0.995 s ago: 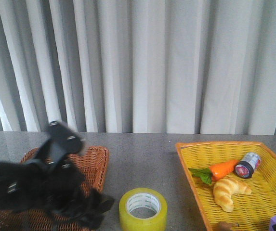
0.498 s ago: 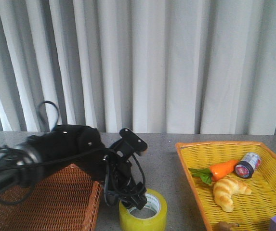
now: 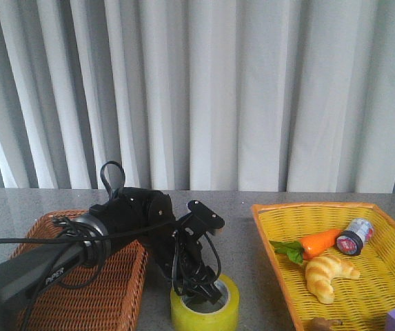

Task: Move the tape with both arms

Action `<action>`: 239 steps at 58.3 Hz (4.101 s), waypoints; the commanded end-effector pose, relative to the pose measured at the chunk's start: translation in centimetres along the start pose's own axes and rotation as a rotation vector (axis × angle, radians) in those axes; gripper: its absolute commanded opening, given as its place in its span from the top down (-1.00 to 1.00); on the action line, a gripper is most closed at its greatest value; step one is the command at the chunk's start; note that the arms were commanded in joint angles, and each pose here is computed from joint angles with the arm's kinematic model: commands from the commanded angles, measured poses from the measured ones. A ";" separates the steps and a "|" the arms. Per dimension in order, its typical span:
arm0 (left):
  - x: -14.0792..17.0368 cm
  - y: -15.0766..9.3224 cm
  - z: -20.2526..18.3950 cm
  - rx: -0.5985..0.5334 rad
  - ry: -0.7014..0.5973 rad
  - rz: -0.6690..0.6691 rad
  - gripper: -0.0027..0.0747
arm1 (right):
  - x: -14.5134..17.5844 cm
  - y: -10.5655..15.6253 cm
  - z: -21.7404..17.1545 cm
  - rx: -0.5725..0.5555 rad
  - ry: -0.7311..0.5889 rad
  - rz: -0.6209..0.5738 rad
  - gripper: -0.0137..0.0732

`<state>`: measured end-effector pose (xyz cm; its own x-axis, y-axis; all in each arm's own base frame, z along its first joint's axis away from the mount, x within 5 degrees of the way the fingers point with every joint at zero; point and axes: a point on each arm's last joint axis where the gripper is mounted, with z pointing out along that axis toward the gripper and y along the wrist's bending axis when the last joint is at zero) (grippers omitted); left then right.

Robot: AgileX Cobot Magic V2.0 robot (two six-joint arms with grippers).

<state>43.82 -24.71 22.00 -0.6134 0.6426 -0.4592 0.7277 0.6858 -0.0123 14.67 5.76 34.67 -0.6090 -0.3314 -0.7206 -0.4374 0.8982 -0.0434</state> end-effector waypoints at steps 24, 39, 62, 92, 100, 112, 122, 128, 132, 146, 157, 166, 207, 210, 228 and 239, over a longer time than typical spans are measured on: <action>-1.7 -0.7 -4.4 -0.009 -0.102 -0.007 0.72 | -1.0 -0.1 -0.7 0.013 -0.082 -0.002 -0.19; -2.4 -1.2 -9.3 -0.034 -0.184 0.009 0.71 | -1.0 -0.2 -0.7 0.013 -0.083 -0.002 -0.19; 0.6 3.8 -18.8 -0.228 -0.187 -0.081 0.71 | -0.9 -0.1 -0.7 0.012 -0.075 -0.002 -0.19; 7.1 14.3 -12.5 -0.247 0.077 -0.381 0.71 | -0.9 -0.1 -0.7 0.012 -0.075 -0.002 -0.19; 7.7 15.0 -11.1 -0.267 0.132 -0.372 0.67 | -0.9 -0.1 -0.7 0.012 -0.075 -0.002 -0.19; 7.4 14.7 -12.3 -0.278 0.102 -0.368 0.12 | -0.9 -0.1 -0.7 0.012 -0.075 -0.002 -0.19; 6.8 13.6 -15.9 -0.299 0.038 -0.360 -0.34 | -0.9 -0.1 -0.7 0.012 -0.075 -0.003 -0.19; 6.3 12.3 -18.8 -0.287 -0.026 -0.386 -0.41 | -0.9 -0.1 -0.7 0.012 -0.075 -0.003 -0.19; 6.1 11.3 -20.9 -0.271 -0.083 -0.418 -0.40 | -0.9 -0.1 -0.7 0.012 -0.075 -0.003 -0.19; 8.0 6.6 -26.3 -0.226 -0.172 -0.426 -0.40 | -0.9 -0.1 -0.7 0.012 -0.075 -0.003 -0.19; 12.6 2.6 -28.5 -0.268 -0.235 -0.420 -0.40 | -0.9 -0.1 -0.7 0.011 -0.075 0.000 -0.19; 17.3 -0.9 -29.5 -0.329 -0.330 -0.408 -0.40 | -0.9 -0.1 -0.7 0.012 -0.071 -0.002 -0.19; 31.7 -10.1 -27.2 -0.460 -0.720 -0.382 0.08 | -0.9 -0.1 -0.7 0.010 -0.075 0.003 -0.09; 31.6 -10.1 -27.0 -0.448 -0.717 -0.392 0.26 | -0.9 -0.1 -0.7 0.010 -0.074 0.003 -0.02; 31.6 -10.1 -27.0 -0.448 -0.716 -0.391 0.95 | -0.9 -0.1 -0.7 0.009 -0.071 0.003 0.62; 31.6 -10.1 -27.0 -0.450 -0.718 -0.390 0.95 | -0.9 -0.1 -0.7 0.012 -0.070 -0.002 0.70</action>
<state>8.40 -1.97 30.23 -0.4222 0.1158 -0.8991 0.2401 0.9707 0.0123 14.62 5.75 34.62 -0.6137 -0.3334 -0.7156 -0.4380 0.8979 -0.0427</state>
